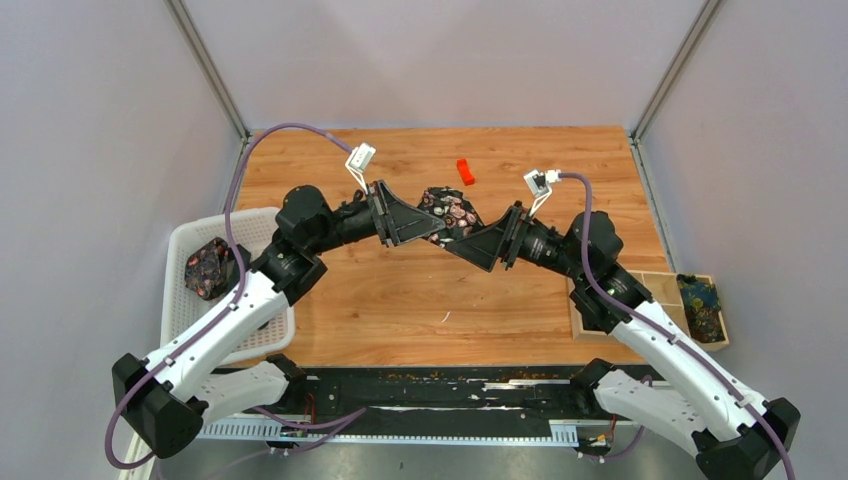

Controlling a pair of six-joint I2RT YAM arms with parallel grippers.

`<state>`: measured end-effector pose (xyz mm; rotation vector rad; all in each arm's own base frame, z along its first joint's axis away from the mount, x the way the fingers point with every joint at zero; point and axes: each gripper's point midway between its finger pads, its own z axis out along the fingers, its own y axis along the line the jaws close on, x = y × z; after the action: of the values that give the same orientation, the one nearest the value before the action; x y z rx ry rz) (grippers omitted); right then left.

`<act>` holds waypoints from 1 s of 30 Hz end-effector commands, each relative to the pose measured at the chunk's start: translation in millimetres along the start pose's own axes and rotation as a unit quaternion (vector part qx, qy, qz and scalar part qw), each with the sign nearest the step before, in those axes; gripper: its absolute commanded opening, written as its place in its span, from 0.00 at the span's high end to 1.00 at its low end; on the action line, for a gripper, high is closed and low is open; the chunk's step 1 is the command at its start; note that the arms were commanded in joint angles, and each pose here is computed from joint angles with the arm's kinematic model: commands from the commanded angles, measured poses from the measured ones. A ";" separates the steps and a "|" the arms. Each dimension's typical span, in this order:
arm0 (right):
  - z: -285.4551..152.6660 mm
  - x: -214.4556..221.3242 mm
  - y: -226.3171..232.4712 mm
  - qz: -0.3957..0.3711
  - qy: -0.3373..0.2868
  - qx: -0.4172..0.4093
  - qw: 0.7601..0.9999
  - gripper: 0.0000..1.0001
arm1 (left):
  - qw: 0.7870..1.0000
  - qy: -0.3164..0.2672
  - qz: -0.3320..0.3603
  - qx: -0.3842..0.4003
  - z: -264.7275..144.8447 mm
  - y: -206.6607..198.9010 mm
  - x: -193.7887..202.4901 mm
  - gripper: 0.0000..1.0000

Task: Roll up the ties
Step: Place the tie in the storage box.

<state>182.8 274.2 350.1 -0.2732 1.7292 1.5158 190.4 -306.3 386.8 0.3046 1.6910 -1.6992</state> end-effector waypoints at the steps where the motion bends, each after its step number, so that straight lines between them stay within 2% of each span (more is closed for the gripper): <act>1: 2.6 -20.6 25.7 -0.018 -0.024 -0.042 0.999 0.07 | 0.999 -0.007 0.015 0.038 -4.6 -20.0 -3.1 0.71; 6: 1.1 -22.9 34.9 -0.024 -0.025 -0.061 0.998 0.17 | 0.999 -0.006 0.014 0.030 -3.8 -12.3 0.3 0.71; 13: -3.0 -30.3 44.5 -0.035 -0.038 -0.068 0.996 0.13 | 1.000 -0.002 0.012 0.021 -2.6 -2.4 5.1 0.71; 16: -2.0 -31.5 44.1 -0.035 -0.039 -0.067 0.996 0.16 | 1.000 -0.001 0.011 0.020 -2.5 0.0 6.4 0.72; 28: 5.9 -29.0 32.5 -0.026 -0.030 -0.049 0.998 0.53 | 1.000 0.000 0.008 0.021 -2.9 2.0 8.7 0.72; 30: 7.1 -28.9 29.8 -0.023 -0.030 -0.044 0.998 0.62 | 1.000 0.001 0.008 0.020 -2.8 2.7 9.5 0.72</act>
<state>185.4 280.6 364.9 -0.3010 1.6795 1.5486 190.7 -307.8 364.9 0.2971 1.7241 -1.7044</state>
